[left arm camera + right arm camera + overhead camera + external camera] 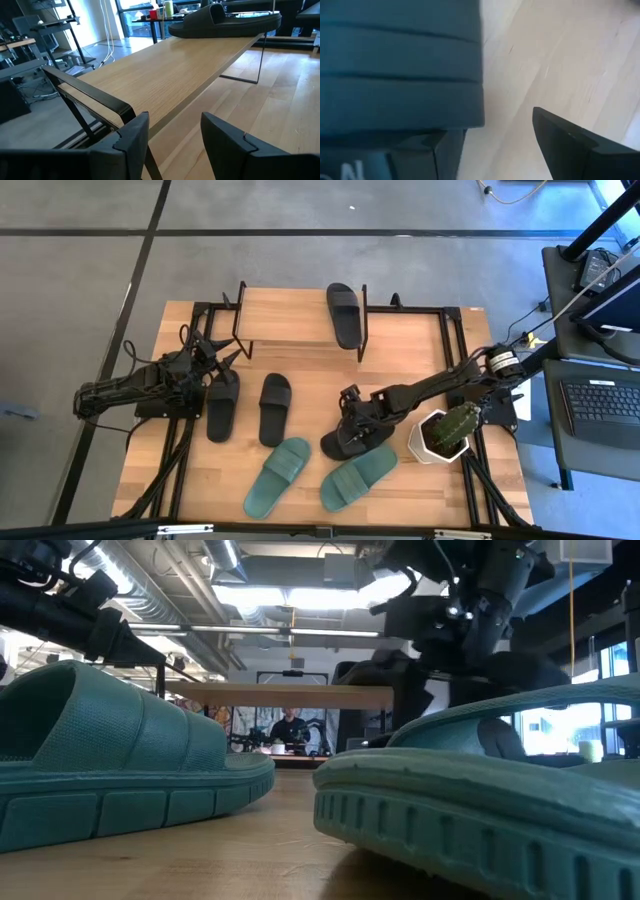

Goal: Pick and place slides into the shelf
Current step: Put the black slide on the shelf

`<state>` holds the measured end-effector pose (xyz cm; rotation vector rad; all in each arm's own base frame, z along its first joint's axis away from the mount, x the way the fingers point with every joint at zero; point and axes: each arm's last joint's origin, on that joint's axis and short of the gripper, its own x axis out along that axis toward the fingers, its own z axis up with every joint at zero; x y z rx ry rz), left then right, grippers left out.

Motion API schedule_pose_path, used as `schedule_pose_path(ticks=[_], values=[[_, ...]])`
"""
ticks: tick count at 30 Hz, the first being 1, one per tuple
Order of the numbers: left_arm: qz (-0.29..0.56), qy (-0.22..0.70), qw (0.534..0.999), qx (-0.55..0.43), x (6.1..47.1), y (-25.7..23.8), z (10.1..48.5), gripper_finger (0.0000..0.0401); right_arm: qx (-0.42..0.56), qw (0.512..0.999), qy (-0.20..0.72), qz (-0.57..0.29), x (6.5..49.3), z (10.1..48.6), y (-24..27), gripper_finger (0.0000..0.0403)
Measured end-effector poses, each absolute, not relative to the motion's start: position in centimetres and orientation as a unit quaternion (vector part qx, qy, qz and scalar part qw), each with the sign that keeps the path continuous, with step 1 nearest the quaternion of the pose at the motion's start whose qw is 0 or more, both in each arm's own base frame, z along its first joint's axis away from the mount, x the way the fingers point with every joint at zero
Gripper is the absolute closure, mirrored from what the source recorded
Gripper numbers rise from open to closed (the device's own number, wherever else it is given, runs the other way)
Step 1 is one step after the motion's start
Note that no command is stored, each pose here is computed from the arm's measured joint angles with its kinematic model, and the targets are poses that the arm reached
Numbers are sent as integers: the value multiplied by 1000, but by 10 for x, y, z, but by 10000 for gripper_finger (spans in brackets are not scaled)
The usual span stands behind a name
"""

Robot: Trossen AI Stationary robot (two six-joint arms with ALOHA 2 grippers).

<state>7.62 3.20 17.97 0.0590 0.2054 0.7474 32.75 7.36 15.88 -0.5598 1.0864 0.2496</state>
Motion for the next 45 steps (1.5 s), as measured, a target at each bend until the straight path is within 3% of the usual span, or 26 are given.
schedule_pose_path(ticks=[19, 34, 45], values=[[364, 100, 925, 29, 76, 32, 180, 229, -231, 832, 495, 97, 335, 153, 75, 173], [364, 100, 925, 29, 76, 32, 180, 229, -220, 834, 497, 91, 334, 152, 75, 320], [364, 100, 925, 29, 76, 32, 180, 229, -163, 847, 502, 56, 334, 152, 75, 394]])
